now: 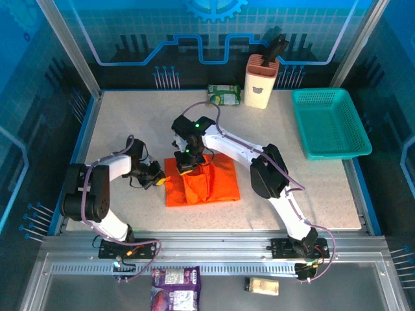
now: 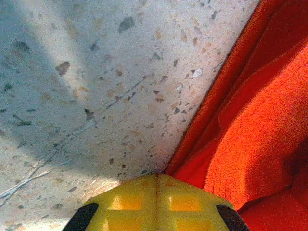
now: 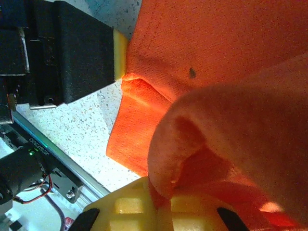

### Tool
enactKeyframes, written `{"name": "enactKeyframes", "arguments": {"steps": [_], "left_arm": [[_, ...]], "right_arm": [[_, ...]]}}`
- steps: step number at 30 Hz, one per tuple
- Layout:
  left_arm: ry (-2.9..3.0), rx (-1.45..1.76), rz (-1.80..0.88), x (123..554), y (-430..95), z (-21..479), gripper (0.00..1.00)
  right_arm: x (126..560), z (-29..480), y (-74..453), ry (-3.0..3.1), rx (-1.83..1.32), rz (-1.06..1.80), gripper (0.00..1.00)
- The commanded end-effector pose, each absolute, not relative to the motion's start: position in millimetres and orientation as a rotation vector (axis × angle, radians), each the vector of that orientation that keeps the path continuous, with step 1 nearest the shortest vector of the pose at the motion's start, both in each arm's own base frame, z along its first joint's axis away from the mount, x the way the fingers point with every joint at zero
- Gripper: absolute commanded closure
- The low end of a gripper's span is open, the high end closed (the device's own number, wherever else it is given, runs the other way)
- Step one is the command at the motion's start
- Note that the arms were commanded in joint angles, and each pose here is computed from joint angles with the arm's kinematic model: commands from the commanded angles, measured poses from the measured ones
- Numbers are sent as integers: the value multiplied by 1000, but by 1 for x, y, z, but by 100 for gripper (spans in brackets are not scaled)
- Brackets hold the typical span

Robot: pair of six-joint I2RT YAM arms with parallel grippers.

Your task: Fold the inside-out t-shirt

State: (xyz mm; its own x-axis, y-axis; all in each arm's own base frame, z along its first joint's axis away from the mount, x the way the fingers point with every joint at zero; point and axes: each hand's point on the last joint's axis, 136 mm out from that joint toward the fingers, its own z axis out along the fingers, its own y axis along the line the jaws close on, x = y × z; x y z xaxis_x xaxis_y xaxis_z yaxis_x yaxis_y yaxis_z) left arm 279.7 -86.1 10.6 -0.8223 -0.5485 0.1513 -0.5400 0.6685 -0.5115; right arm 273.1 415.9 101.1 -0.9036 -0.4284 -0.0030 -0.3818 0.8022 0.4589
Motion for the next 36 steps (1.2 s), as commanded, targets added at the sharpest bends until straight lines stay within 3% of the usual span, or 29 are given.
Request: {"name": "enactKeyframes", "arguments": {"steps": [1, 14, 16, 19, 22, 30, 36], "left_arm": [[2916, -962, -840, 262, -88, -9, 96], [2924, -962, -833, 262, -87, -11, 96], [2920, -960, -833, 263, -87, -9, 95], [2915, -935, -813, 265, -85, -1, 93], [2907, -914, -754, 266, -78, 13, 90], [2839, -854, -679, 271, -64, 62, 88], [2785, -800, -736, 273, -73, 99, 88]], "right_arm": [[263, 109, 435, -2827, 647, -793, 100], [260, 98, 454, -2774, 634, -856, 100], [261, 100, 455, -2777, 634, -863, 92], [264, 113, 460, -2791, 642, -918, 74], [272, 138, 466, -2821, 652, -1027, 66], [290, 179, 448, -2888, 622, -1194, 65], [307, 160, 398, -2953, 543, -1073, 65]]}}
